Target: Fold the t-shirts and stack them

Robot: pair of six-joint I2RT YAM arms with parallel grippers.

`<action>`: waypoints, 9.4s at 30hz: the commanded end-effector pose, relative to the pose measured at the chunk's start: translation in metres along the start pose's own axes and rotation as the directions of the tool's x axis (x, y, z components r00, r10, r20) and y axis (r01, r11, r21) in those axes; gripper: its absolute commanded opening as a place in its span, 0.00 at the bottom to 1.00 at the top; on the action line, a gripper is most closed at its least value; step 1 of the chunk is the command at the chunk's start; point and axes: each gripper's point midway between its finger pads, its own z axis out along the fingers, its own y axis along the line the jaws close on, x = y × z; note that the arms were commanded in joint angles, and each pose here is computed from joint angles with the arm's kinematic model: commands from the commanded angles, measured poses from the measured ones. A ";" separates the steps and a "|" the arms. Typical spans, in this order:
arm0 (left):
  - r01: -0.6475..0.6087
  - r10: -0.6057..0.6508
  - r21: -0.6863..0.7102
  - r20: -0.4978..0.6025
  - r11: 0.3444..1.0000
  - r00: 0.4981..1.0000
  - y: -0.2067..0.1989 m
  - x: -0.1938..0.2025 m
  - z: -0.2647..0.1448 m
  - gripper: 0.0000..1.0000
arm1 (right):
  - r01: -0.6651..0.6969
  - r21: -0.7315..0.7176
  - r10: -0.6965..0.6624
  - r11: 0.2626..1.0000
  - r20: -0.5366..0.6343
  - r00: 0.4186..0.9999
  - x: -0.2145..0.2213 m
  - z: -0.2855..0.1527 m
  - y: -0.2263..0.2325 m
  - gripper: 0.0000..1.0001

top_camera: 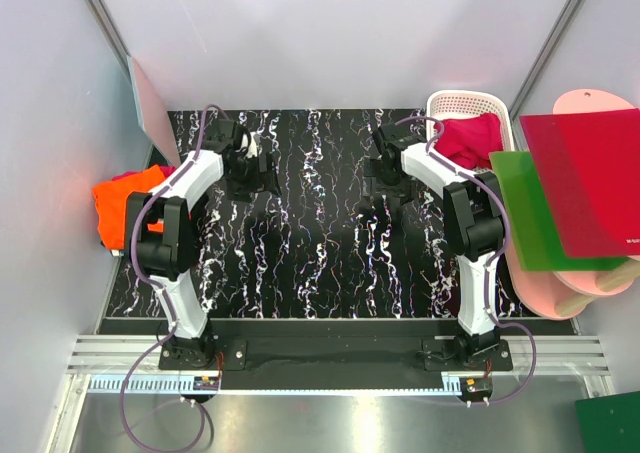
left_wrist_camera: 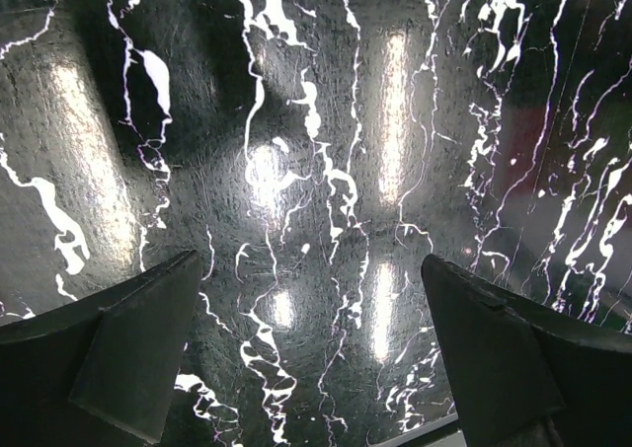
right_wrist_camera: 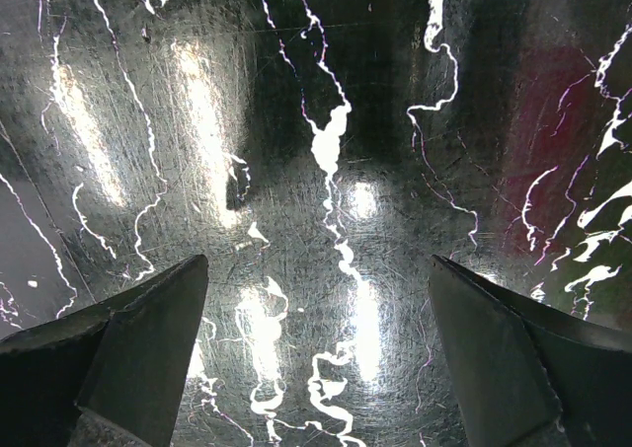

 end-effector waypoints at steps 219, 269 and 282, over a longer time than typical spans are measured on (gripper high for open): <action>0.099 -0.043 -0.142 0.356 0.985 0.933 0.033 -0.082 -0.108 0.99 | -0.380 0.428 0.153 0.820 0.475 0.867 -0.198 -0.005 -0.143 0.00; 0.074 -0.046 -0.076 0.322 0.994 0.945 0.022 -0.062 -0.101 0.99 | -0.285 0.221 0.126 0.933 0.541 0.832 -0.225 -0.099 -0.126 0.07; -0.128 0.124 0.161 0.031 0.979 0.992 -0.074 -0.018 -0.019 0.99 | -0.080 -0.124 0.117 0.989 0.331 0.937 -0.130 -0.077 -0.008 0.80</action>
